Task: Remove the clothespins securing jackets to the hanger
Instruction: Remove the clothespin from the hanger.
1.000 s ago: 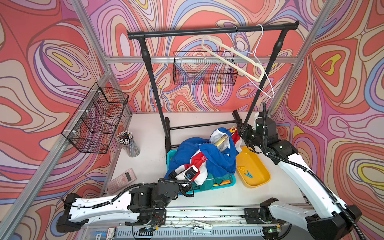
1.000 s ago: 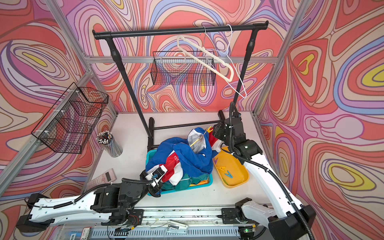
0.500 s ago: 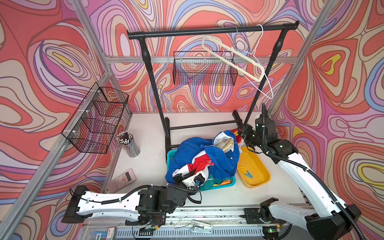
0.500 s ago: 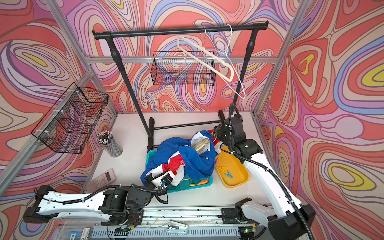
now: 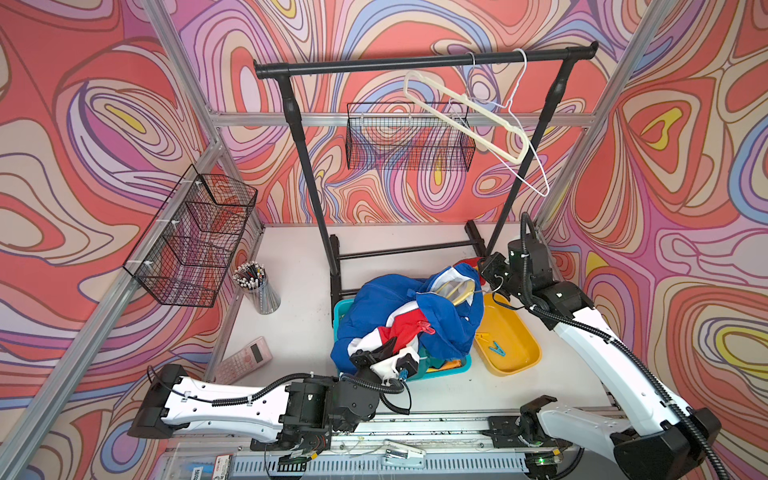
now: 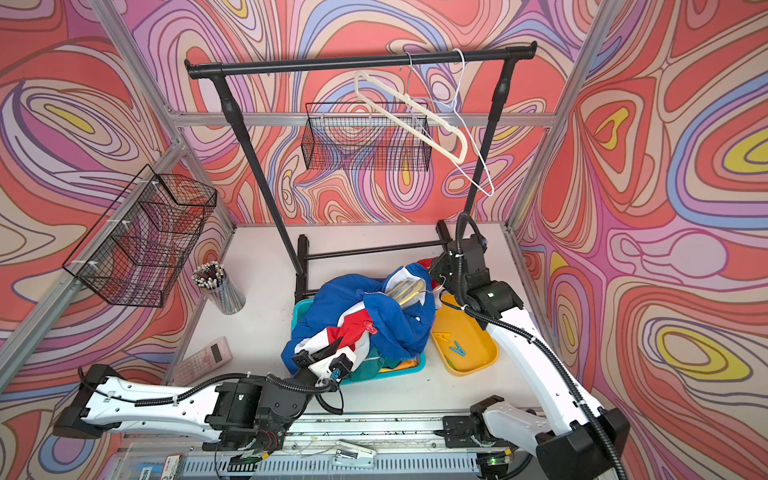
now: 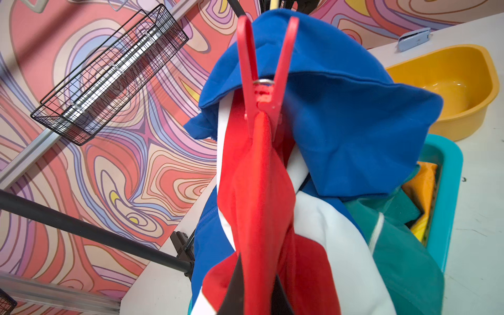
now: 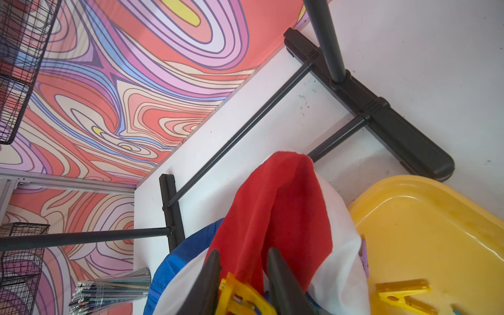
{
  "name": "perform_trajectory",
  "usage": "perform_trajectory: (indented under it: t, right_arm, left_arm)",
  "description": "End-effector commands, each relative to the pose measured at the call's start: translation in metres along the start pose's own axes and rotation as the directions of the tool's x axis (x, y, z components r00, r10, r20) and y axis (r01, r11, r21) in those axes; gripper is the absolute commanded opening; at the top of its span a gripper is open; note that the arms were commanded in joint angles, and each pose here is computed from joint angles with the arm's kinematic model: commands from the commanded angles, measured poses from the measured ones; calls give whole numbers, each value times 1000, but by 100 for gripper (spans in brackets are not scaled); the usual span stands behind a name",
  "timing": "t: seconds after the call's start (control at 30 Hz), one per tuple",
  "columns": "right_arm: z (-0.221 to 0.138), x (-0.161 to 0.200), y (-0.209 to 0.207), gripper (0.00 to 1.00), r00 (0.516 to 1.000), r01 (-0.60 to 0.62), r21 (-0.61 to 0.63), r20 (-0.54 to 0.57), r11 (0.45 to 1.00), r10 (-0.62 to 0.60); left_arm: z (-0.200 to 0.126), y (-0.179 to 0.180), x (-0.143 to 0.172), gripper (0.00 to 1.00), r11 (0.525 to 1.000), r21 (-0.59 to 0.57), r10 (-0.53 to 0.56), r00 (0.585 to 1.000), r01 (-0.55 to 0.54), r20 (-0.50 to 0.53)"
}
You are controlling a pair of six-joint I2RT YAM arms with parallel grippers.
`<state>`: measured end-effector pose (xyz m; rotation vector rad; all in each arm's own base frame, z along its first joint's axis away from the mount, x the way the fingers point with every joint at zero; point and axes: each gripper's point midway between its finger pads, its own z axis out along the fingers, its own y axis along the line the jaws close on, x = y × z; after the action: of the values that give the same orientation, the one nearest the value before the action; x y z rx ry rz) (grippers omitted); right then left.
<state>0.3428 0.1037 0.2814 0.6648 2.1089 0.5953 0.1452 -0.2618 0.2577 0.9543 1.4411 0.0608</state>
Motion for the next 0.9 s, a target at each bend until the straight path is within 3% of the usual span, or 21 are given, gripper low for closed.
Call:
perform_trajectory:
  t: [0.0, 0.4, 0.87]
  right_arm:
    - [-3, -4, -7, 25, 999, -28, 16, 30, 999, 28]
    - [-11, -13, -13, 33, 996, -49, 35, 75, 998, 46]
    - [-8, -14, -9, 25, 995, -67, 14, 75, 998, 65]
  left_arm:
    - [-2, 11, -14, 0, 996, -59, -63, 997, 65, 36]
    - [1, 10, -13, 0, 993, -111, -40, 999, 43, 24]
    - [3, 1, -16, 0, 993, -114, -9, 999, 12, 30]
